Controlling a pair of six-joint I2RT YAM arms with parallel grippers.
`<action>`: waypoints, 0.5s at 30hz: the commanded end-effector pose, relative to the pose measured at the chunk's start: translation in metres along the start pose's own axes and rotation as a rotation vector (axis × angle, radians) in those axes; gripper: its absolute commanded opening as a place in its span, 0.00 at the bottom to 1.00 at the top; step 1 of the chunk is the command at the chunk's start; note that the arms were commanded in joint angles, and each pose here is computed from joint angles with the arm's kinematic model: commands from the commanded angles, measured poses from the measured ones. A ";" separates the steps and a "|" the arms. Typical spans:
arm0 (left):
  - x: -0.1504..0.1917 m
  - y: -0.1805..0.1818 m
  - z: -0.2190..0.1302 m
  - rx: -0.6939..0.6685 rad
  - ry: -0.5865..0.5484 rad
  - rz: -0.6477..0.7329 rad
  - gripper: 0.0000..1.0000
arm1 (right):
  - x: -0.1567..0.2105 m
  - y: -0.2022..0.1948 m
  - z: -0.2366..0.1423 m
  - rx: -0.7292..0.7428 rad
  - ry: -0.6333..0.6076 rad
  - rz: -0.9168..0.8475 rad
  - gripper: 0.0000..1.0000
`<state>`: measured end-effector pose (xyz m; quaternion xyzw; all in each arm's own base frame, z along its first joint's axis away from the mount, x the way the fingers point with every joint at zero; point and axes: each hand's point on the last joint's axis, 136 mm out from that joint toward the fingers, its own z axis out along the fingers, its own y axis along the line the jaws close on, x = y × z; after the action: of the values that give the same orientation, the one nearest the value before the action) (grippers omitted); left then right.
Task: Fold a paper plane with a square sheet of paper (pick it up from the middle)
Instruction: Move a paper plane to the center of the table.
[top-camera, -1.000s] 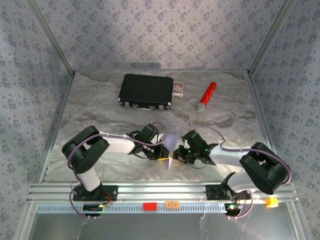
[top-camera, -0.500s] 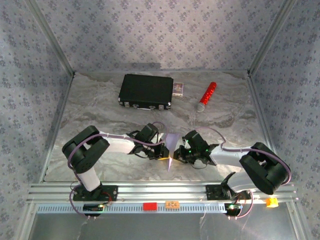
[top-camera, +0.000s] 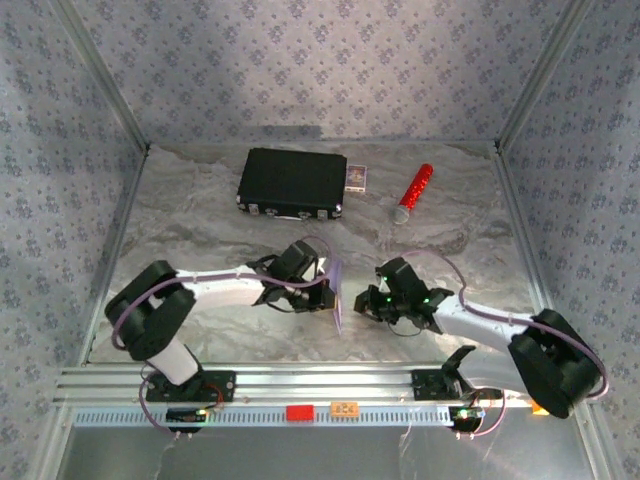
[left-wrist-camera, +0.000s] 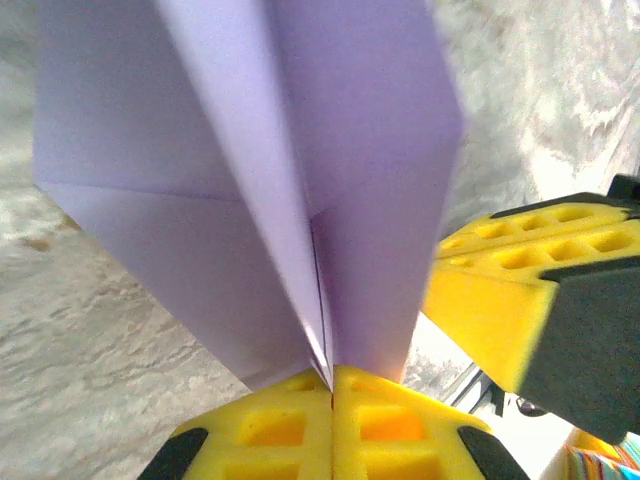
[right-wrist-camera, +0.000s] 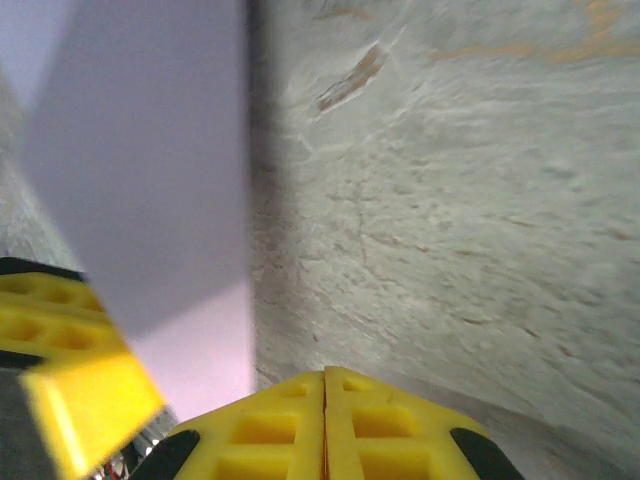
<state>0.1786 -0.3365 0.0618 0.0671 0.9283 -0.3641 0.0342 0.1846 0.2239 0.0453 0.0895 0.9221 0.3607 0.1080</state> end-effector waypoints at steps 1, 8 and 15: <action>-0.010 0.019 -0.031 -0.229 -0.098 0.033 0.05 | -0.004 -0.018 -0.013 0.100 -0.042 0.013 0.10; -0.017 0.043 -0.064 -0.539 -0.136 0.084 0.04 | -0.010 -0.016 -0.020 0.066 -0.089 0.034 0.11; -0.010 0.055 -0.054 -0.645 -0.072 0.100 0.04 | -0.013 -0.008 -0.018 0.057 -0.083 0.022 0.11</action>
<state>0.2022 -0.2776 0.0721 0.0686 0.9844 -0.1100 0.1187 0.1898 0.2052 0.0559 0.1128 0.9218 0.3434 0.1402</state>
